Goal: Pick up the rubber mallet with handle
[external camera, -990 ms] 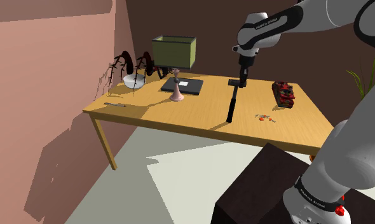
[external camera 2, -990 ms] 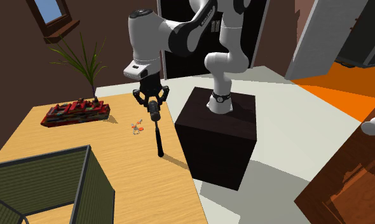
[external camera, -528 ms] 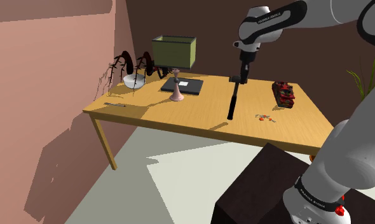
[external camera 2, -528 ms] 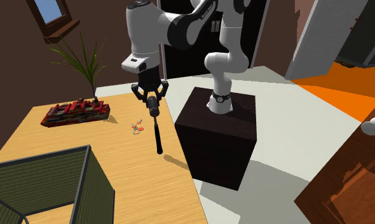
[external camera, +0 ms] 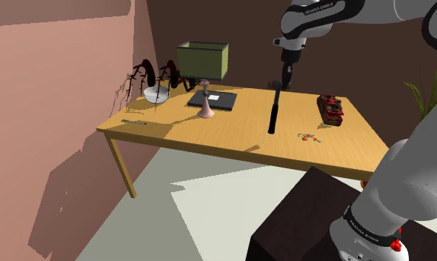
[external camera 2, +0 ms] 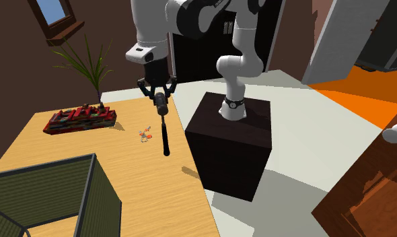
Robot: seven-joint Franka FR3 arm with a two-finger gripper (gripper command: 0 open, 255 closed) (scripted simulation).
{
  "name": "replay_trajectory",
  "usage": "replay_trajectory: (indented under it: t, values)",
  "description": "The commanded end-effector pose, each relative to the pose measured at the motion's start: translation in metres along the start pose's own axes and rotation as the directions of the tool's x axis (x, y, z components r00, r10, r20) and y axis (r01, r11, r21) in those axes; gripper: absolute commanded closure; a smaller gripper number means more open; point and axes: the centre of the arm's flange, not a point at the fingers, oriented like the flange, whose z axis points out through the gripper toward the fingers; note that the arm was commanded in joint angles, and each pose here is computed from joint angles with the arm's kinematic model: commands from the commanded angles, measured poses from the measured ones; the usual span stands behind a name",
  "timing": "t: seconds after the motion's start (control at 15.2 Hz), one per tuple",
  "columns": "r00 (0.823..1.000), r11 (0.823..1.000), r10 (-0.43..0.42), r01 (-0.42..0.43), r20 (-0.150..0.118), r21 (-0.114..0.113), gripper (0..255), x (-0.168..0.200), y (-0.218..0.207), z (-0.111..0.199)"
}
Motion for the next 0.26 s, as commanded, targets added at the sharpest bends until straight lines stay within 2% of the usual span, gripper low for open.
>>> replay_trajectory:
  t: [0.0, 0.2]
  values:
    - [1.0, 1.0, 0.0, 0.0, 0.0, 0.0, 255, 0.0001, 0.0009, -0.0121]
    - [1.0, 1.0, 0.0, 0.0, 0.0, 0.0, 255, 0.0, 0.001, -0.0182]
